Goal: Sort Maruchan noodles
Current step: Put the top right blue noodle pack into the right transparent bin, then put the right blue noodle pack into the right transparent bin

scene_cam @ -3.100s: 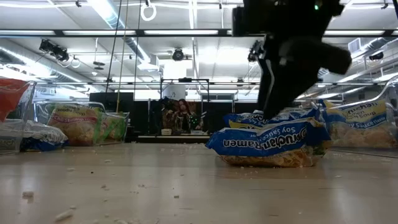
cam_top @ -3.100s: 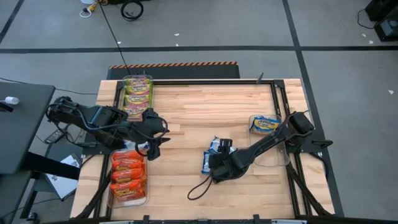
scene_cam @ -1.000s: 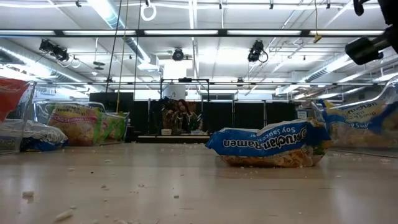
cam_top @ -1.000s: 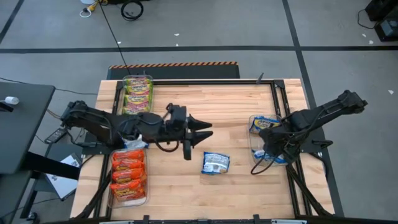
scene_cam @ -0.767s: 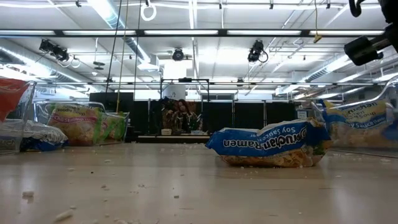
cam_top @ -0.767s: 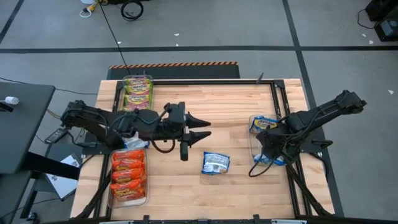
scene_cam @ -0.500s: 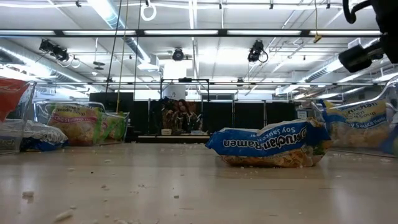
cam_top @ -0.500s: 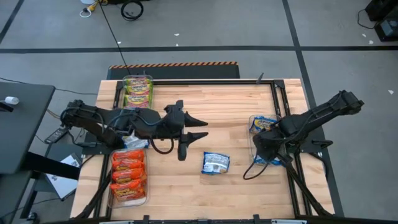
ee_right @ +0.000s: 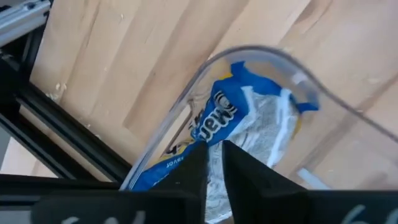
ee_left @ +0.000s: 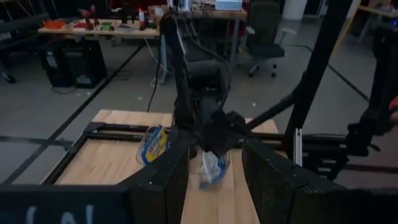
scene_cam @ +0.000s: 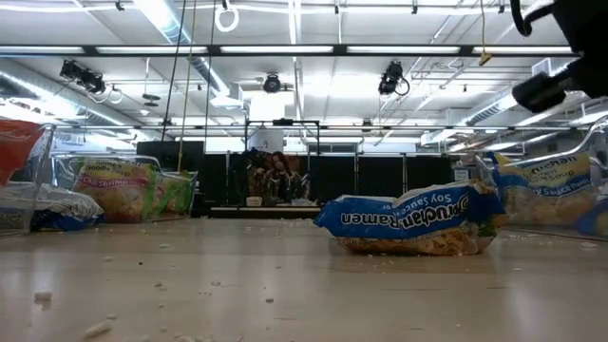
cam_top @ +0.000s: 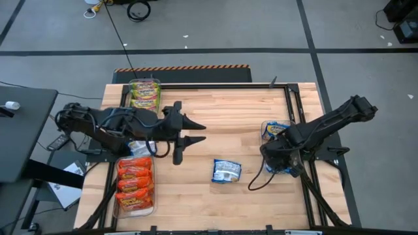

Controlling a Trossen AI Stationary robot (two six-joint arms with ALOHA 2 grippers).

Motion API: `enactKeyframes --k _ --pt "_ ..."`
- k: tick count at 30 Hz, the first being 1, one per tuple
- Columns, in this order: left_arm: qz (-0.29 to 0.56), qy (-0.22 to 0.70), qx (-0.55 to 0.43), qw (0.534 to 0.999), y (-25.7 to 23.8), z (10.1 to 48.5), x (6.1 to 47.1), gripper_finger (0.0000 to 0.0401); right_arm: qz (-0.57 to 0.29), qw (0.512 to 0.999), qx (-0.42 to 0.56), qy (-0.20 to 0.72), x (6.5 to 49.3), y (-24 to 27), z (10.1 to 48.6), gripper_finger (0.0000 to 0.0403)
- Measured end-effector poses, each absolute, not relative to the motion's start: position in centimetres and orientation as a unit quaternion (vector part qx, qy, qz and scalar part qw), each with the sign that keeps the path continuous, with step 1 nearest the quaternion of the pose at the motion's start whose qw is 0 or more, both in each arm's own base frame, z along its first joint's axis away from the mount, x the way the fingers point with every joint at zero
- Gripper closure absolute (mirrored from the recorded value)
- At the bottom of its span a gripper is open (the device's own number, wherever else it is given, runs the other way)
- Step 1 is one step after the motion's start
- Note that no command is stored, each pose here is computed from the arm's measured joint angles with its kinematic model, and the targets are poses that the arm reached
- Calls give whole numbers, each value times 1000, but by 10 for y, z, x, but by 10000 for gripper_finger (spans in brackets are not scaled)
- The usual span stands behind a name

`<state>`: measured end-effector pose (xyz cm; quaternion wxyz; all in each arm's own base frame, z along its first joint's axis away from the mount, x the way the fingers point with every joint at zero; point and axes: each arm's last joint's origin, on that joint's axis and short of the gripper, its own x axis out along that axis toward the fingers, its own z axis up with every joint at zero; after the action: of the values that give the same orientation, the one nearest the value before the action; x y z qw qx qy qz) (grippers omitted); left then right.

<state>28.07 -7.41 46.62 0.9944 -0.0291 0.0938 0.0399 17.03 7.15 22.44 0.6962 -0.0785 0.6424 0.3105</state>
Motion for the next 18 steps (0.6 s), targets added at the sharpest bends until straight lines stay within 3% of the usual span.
enactKeyframes --k 6,11,14,18 --pt "54 161 -72 983 -73 452 277 248 278 714 -89 637 174 72 255 306" --pt "116 297 -172 932 -75 416 266 248 176 796 -123 566 191 76 288 277" --pt "126 312 -214 917 -84 404 264 248 117 841 -125 513 209 80 297 267" --pt "121 323 -240 908 -97 397 261 248 116 856 -129 488 239 96 292 263"
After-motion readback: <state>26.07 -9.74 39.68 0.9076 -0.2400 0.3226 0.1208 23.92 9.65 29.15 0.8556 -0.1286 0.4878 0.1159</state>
